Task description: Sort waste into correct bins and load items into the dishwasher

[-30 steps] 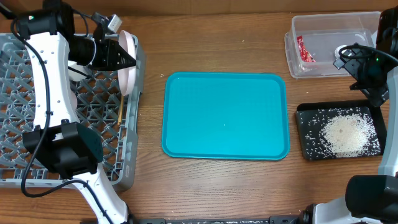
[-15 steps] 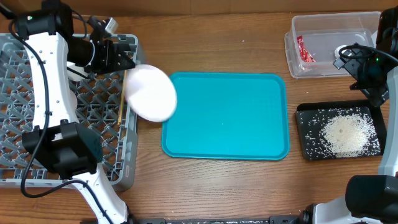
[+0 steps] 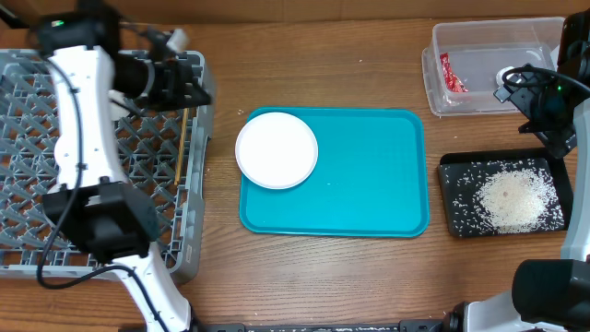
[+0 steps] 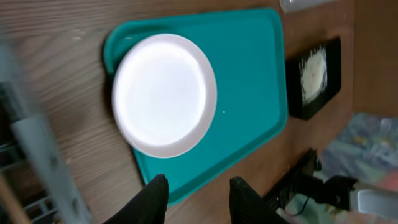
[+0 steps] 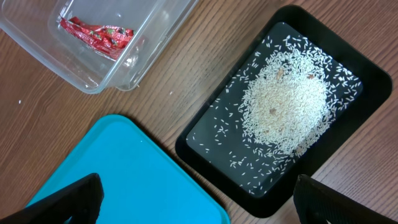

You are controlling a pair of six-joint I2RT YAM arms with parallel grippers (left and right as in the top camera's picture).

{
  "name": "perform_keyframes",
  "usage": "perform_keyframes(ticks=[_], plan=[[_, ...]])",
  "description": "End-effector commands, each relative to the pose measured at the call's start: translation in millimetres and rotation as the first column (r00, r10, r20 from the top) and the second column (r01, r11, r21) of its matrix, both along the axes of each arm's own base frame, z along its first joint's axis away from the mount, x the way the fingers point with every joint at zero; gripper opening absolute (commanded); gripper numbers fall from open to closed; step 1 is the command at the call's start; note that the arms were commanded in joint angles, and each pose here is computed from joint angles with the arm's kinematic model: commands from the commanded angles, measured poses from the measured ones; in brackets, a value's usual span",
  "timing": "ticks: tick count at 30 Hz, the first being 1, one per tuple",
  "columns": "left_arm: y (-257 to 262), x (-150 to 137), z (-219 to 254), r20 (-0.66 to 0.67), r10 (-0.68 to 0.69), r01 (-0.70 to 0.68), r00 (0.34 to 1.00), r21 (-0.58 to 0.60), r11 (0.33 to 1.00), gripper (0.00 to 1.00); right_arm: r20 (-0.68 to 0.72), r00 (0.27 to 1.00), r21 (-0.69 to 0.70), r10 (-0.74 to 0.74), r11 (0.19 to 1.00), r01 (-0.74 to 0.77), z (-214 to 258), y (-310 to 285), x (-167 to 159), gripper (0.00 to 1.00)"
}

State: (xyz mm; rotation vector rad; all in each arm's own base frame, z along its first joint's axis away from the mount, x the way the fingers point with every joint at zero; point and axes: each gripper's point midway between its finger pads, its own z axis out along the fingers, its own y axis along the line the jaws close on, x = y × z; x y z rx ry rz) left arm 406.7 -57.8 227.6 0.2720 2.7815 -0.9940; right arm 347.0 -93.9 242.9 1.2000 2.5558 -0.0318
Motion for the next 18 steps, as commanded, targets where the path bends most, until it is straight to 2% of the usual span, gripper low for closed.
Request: perform_keyframes(ticks=[1,3,5,8,14,18], plan=[[-52.5,-13.6,1.5,0.022,-0.159,0.156,0.987,0.094,0.983,0.36,0.013,1.0,-0.008,-0.007,1.0,0.007,3.9,-1.9,1.3,1.0],[-69.0,-20.8,-10.6,-0.03,-0.168,0.171,0.985,0.206,0.963,0.38,0.013,1.0,-0.008,-0.007,1.0,0.007,3.8,-1.8,1.3,1.0],[-77.3,-23.9,-24.9,-0.075,-0.117,0.136,0.99,0.354,0.925,0.45,0.013,1.0,-0.008,-0.007,1.0,0.007,3.8,-1.8,1.3,1.0],[-92.9,-23.9,-43.8,-0.068,-0.053,0.081,0.996,0.537,0.84,0.51,0.013,1.0,-0.008,-0.007,1.0,0.007,3.9,-1.9,1.3,1.0],[-152.7,-43.5,-90.8,-0.11,-0.12,0.162,0.987,0.585,0.795,0.52,0.013,1.0,-0.008,-0.007,1.0,0.007,3.8,-1.8,1.3,1.0],[-180.8,-47.9,-131.2,-0.121,-0.127,0.174,0.984,0.587,0.79,0.4,0.013,1.0,-0.008,-0.007,1.0,0.007,3.8,-1.8,1.3,1.0]])
